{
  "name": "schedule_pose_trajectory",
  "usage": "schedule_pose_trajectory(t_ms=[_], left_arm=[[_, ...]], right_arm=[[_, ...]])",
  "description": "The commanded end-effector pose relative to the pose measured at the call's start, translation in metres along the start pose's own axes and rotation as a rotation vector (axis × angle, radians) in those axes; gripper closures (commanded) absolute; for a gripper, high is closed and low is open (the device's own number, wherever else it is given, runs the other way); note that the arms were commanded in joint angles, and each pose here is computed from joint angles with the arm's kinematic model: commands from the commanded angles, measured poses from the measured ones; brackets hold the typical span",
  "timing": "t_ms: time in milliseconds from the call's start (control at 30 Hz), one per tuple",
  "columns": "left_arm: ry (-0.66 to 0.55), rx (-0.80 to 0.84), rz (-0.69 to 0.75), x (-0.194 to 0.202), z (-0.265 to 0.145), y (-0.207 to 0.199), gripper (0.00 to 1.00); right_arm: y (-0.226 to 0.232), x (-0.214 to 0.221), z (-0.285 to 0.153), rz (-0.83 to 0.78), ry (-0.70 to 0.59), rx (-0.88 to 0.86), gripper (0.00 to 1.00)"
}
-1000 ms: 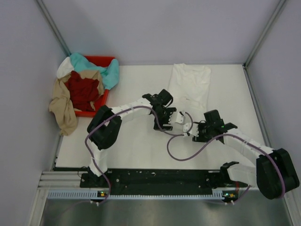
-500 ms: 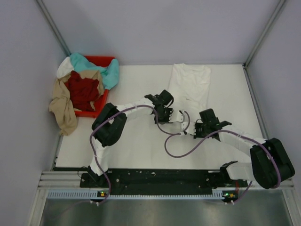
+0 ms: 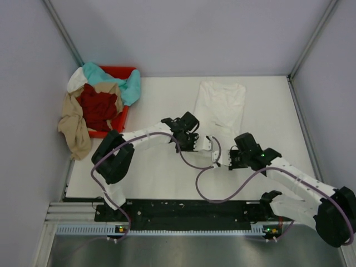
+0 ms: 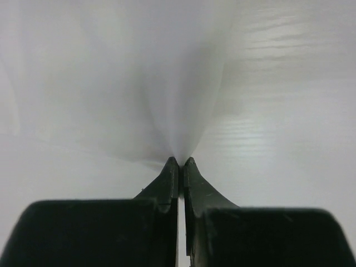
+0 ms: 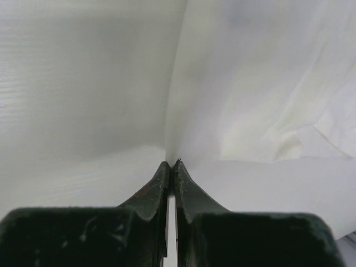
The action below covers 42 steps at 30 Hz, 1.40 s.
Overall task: Fold and stack the t-shirts
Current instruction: Grab one side of the 2/3 rectangular tshirt with both arms, then fold the long partially folded tshirt into a neat square
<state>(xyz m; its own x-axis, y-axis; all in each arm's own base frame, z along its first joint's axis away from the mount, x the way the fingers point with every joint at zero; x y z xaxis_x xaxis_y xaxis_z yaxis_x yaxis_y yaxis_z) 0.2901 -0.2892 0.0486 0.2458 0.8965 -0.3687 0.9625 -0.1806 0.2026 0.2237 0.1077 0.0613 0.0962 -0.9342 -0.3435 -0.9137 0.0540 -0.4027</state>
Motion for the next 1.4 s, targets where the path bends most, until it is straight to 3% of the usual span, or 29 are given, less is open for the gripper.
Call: schedule_pose_trajectory(t_ms=[0,233,433,633,767,933,1100,1367], left_arm=[[-0.018,-0.005,-0.059,-0.004,-0.051,-0.027,1.0],[-0.006,0.167,-0.035,0.001,-0.095,-0.095,1.0],[0.002,0.302,-0.072,0.006,-0.143,-0.142,1.0],[-0.05,0.302,-0.1,-0.006,-0.181,-0.153,1.0],[-0.034,0.154,-0.165,-0.012,-0.191,-0.116,1.0],[-0.081,-0.024,-0.304,-0.012,-0.2,-0.035,1.0],[-0.105,-0.01,-0.311,-0.014,-0.183,0.015,1.0],[-0.058,-0.178,-0.312,-0.013,-0.149,0.122,1.0]], right_arm=[[0.012,-0.019,-0.035,-0.046,-0.013,-0.02,1.0],[0.054,-0.044,-0.076,-0.114,-0.034,-0.153,1.0],[0.076,-0.076,-0.123,-0.141,-0.125,-0.256,1.0],[0.064,-0.106,-0.153,-0.138,-0.249,-0.231,1.0],[0.036,-0.109,-0.153,-0.047,-0.265,-0.151,1.0],[-0.026,-0.093,-0.136,0.129,-0.238,0.017,1.0],[-0.098,-0.077,-0.12,0.301,-0.266,0.191,1.0],[-0.153,-0.027,-0.071,0.499,-0.203,0.242,1.0]])
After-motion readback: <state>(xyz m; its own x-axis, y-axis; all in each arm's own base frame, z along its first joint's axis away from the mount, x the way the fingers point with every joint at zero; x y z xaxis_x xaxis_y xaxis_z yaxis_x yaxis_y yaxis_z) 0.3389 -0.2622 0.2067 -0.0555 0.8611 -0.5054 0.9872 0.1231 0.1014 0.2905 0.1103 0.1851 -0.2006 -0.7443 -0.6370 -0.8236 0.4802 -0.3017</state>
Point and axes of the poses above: each gripper's point midway between its finger pads, its own z axis out along the fingers, its own y axis along the line the jaws close on, x = y × z, the point moved 1 cm from there along -z, back along the fingers, and after that the axes turned 4 degrees about z, right-handed, at the moved point
